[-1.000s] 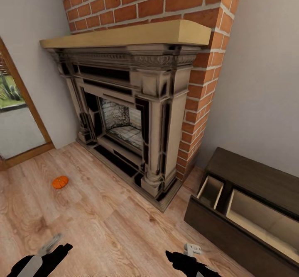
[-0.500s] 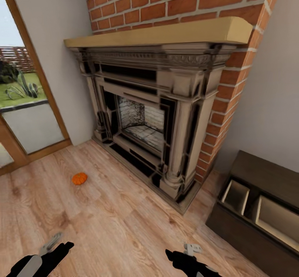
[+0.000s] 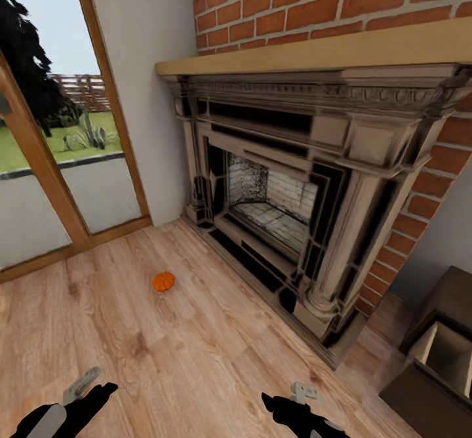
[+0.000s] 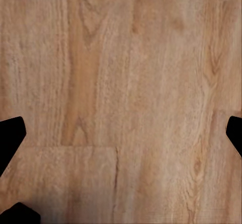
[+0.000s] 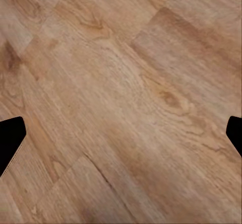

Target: Place each of the two pumpkins and all three candles from the living room inside a cabinet in the living room (use any cabinet), then make sure every cabinet is closed, and position the cauldron so it is next to a table in the living room.

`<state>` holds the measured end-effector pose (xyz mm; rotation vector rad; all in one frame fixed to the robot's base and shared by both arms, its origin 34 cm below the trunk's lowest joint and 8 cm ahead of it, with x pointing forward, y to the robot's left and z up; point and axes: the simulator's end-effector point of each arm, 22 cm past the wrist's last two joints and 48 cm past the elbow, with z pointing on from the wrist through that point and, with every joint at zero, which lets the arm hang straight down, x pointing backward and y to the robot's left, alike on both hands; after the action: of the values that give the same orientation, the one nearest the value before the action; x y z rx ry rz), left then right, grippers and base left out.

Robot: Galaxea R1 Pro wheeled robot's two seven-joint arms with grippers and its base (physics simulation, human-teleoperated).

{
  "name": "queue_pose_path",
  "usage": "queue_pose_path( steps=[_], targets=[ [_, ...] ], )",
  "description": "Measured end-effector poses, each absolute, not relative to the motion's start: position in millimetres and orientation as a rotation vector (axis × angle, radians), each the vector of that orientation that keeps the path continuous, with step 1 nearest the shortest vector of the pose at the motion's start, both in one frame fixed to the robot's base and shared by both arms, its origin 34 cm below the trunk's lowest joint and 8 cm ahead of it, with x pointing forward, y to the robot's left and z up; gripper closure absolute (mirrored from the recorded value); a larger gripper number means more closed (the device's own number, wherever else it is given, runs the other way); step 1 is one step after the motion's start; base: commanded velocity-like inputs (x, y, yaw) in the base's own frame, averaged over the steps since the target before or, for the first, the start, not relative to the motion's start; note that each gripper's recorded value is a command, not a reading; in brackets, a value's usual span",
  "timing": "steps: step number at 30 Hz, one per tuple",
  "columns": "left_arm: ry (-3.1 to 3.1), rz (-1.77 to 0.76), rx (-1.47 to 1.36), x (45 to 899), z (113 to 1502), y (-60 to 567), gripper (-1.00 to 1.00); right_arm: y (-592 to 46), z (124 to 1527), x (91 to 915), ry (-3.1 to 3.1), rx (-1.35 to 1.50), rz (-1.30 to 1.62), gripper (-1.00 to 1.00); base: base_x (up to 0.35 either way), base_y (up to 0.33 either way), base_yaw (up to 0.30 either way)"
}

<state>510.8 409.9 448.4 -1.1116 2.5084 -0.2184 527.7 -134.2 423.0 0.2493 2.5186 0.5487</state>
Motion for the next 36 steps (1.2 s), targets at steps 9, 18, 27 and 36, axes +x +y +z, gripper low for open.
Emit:
queue_pose_path(
  steps=[9,18,27,36],
  targets=[
    [2.510,-0.221,-1.109,510.8,448.2,408.8,-1.00,-134.2,423.0,527.7,2.518,0.249,0.549,-1.00,0.292,0.157,0.292],
    [2.510,-0.222,-1.109,510.9,448.2,408.7,-1.00,-134.0,423.1,527.8,2.518,0.249,0.550,-1.00,0.287,0.142,0.225],
    [2.510,-0.221,-1.108,510.9,448.2,408.7,-1.00,-133.5,422.8,527.1,2.521,0.246,0.552,-1.00,0.236,0.229,0.015],
    [2.511,-0.221,-1.107,510.8,448.1,408.3,-1.00,-132.2,423.9,527.8,2.516,0.248,0.562,-1.00,0.280,0.211,0.000]
  ],
)
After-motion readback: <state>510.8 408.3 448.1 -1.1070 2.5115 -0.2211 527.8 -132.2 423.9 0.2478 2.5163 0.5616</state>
